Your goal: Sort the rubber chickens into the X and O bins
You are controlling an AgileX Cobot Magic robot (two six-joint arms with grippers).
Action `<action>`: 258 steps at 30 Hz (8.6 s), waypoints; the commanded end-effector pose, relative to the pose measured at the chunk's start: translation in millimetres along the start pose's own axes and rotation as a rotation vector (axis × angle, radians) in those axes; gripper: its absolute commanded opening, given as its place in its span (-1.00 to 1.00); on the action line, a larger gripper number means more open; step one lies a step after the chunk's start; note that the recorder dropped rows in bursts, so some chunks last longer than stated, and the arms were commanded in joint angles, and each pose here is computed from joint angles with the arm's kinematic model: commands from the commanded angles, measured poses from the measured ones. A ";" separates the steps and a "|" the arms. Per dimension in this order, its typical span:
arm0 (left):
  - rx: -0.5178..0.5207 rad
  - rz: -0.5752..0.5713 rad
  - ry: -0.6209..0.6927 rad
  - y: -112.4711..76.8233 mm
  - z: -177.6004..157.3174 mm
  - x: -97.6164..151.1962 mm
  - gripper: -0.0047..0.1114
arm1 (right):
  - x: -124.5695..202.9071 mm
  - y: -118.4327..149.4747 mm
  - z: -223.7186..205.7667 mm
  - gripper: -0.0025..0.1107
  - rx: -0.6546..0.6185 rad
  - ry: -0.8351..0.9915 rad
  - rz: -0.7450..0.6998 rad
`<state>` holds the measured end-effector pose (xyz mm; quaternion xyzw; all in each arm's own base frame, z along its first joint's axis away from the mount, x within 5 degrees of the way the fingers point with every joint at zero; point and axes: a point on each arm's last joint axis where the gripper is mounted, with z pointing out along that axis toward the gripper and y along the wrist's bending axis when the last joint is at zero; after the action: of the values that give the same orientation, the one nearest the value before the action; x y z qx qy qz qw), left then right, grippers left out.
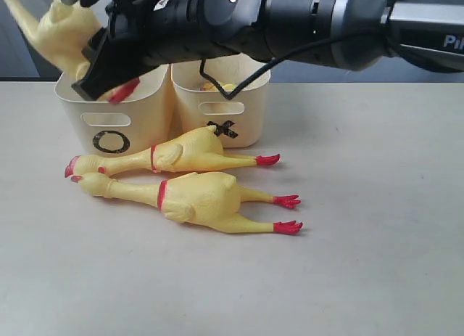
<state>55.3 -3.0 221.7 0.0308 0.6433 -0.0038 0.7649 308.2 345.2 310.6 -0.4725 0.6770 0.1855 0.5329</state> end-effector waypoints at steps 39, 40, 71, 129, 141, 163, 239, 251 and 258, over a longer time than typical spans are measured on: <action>-0.001 -0.012 -0.007 0.1 -0.4 0.2 -0.92 | 127.2 -108.8 46.0 -0.44 0.456 0.079 0.528; -0.001 -0.012 -0.007 0.1 -0.4 0.2 -0.92 | 127.2 -108.8 46.0 -0.33 0.456 0.079 0.528; 0.000 0.003 -0.007 0.0 -0.4 0.2 -0.92 | 74.9 -109.5 -34.4 -0.95 0.506 0.011 0.381; 0.149 -0.239 0.057 -11.5 42.2 -51.5 -0.92 | 102.5 38.8 -301.1 -0.96 0.203 -0.169 0.342; 0.317 -0.041 0.247 -25.3 98.4 -50.4 -0.92 | 98.4 75.9 -356.7 -0.96 0.092 -0.259 0.085; 0.541 -0.243 0.690 -46.7 195.2 -22.5 -0.92 | 116.3 85.5 -377.0 -0.96 0.130 -0.146 0.056; 1.029 1.245 0.723 -112.5 225.9 119.3 0.01 | 117.6 87.1 -376.7 -0.96 0.110 -0.133 0.094; 1.064 1.277 0.713 -115.4 226.5 139.9 -0.03 | 118.4 87.9 -376.5 -0.96 0.101 -0.124 0.094; 1.049 1.277 0.686 -116.7 228.7 140.1 -0.03 | 118.4 87.9 -376.5 -0.96 0.101 -0.124 0.094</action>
<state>298.4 -123.5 117.1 0.7279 0.6162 0.1373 0.2677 30.4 51.9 320.2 -0.4029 0.6714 0.2075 0.5864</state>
